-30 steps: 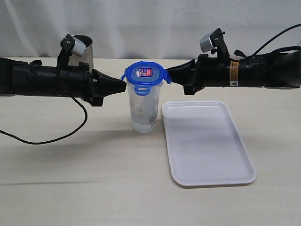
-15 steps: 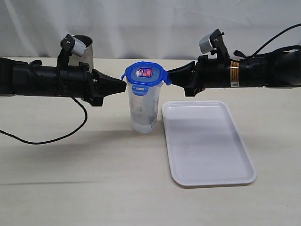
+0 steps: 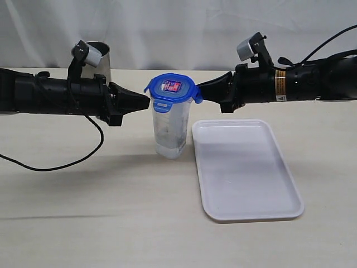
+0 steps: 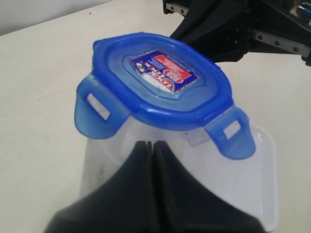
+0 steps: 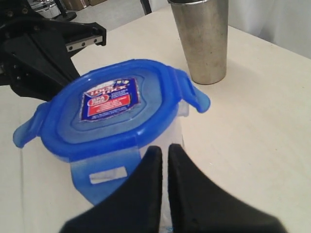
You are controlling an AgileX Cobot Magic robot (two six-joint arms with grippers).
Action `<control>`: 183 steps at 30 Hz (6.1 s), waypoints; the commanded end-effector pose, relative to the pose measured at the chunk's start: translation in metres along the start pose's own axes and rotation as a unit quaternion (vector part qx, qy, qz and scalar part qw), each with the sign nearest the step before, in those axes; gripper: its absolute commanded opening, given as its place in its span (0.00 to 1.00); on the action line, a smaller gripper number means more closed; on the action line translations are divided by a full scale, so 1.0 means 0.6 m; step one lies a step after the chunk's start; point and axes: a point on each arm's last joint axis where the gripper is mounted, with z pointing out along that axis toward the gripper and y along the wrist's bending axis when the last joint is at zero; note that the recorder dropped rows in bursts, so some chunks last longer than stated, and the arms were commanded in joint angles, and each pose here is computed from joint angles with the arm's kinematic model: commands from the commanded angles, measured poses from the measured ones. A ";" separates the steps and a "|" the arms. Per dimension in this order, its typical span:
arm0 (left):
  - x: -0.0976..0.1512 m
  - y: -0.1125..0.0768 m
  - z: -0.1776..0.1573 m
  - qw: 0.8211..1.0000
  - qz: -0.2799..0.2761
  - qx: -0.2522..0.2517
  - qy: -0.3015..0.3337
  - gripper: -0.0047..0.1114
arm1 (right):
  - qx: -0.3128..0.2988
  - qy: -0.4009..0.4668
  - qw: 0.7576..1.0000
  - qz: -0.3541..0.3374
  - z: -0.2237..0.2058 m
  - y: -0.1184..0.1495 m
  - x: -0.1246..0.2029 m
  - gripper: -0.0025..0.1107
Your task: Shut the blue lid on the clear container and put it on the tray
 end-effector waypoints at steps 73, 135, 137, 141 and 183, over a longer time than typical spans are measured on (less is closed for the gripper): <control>-0.003 0.000 0.001 1.000 0.018 0.002 -0.003 0.04 | 0.019 0.022 0.998 0.064 -0.013 0.015 0.003 0.06; 0.044 0.114 -0.062 0.888 0.003 -0.404 0.221 0.04 | 0.037 0.056 0.994 0.087 -0.014 0.014 0.023 0.06; 0.038 0.125 -0.075 0.867 -0.018 -0.447 0.219 0.04 | 0.040 0.057 0.994 0.086 -0.014 0.013 0.023 0.06; 0.026 0.143 -0.094 0.859 -0.061 -0.476 0.181 0.04 | 0.044 0.060 0.994 0.085 -0.015 0.011 0.024 0.06; 0.138 -0.023 0.075 0.989 0.120 -0.087 0.001 0.78 | 0.060 0.064 0.993 0.081 -0.015 0.007 0.026 0.06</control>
